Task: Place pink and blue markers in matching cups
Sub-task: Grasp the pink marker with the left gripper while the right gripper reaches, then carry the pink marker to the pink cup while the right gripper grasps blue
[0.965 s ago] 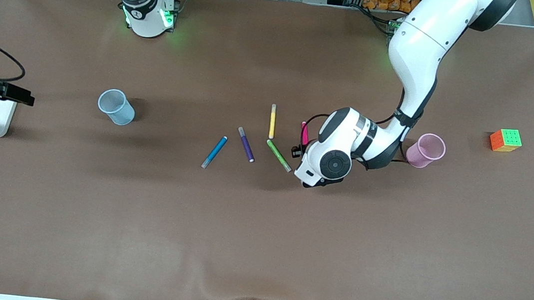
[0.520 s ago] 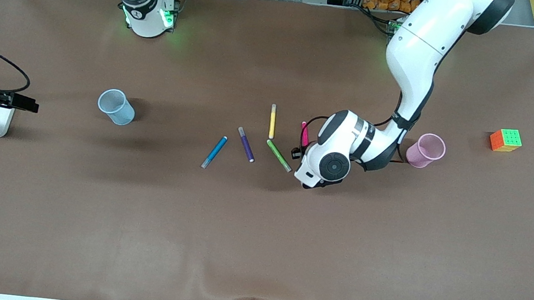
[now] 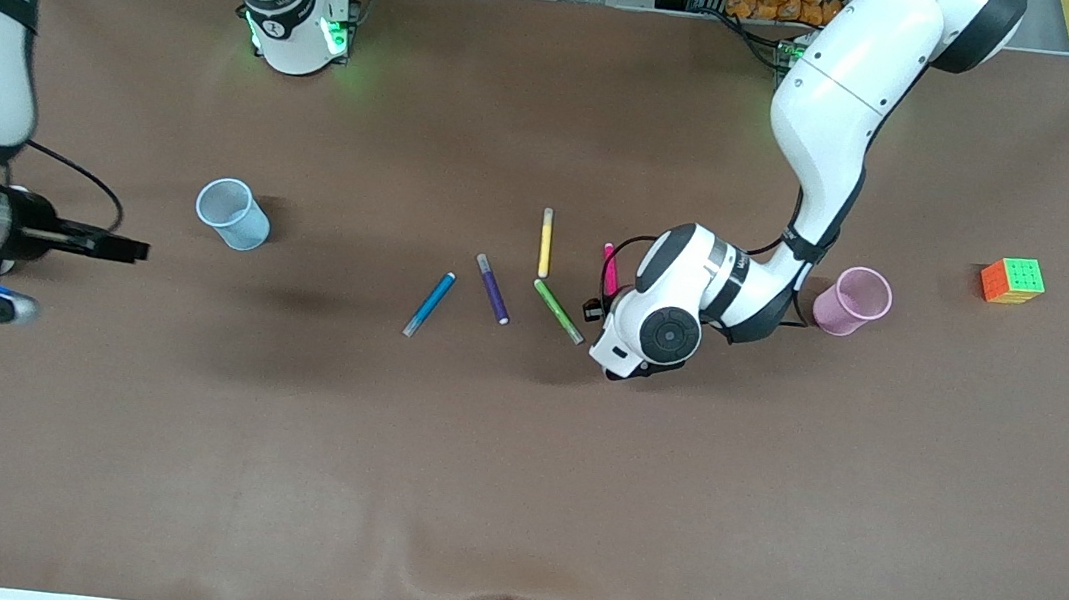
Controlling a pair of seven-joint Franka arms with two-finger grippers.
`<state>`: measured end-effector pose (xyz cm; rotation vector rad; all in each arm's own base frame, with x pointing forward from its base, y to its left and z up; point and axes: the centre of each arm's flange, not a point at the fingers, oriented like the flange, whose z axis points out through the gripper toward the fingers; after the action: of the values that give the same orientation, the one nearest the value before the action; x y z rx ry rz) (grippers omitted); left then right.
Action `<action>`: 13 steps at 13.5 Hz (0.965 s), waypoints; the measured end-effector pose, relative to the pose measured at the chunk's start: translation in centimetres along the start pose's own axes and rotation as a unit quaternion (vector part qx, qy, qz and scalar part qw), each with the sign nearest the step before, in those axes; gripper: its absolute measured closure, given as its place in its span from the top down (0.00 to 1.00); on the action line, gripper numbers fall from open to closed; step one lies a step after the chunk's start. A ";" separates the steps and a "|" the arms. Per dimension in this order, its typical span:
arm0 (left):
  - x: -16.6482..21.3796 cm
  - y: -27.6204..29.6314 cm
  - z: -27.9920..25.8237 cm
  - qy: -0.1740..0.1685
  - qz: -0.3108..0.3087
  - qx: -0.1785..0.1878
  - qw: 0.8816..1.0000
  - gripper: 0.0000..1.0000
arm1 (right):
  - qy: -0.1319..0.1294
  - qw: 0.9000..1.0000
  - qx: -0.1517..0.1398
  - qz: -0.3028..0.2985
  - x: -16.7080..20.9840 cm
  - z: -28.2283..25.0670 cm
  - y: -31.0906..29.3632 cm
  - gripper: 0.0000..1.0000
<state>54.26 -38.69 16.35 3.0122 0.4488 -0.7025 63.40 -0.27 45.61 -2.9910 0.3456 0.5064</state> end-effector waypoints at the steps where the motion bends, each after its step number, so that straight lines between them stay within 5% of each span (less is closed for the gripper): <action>1: 0.1 0.0 0.2 0.001 0.000 -0.001 1.000 0.39 | -0.005 1.000 -0.004 0.014 0.2 0.9 -1.5 1.00; 4: 0.1 0.2 0.3 0.001 0.000 -0.004 1.000 0.16 | -0.028 0.998 -0.009 0.048 0.1 3.9 -5.6 1.00; 9: 0.1 0.2 0.3 0.001 0.000 -0.004 1.000 0.17 | -0.052 0.993 0.014 0.105 -0.7 8.5 -12.5 1.00; 13: 0.5 -0.8 -1.7 -0.004 -0.021 0.004 1.000 0.17 | -0.015 0.988 0.001 0.156 -4.3 12.8 -21.9 1.00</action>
<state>55.15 -37.65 17.71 3.0151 0.5113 -0.7203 60.60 23.50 36.09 -2.9355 0.8176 0.5757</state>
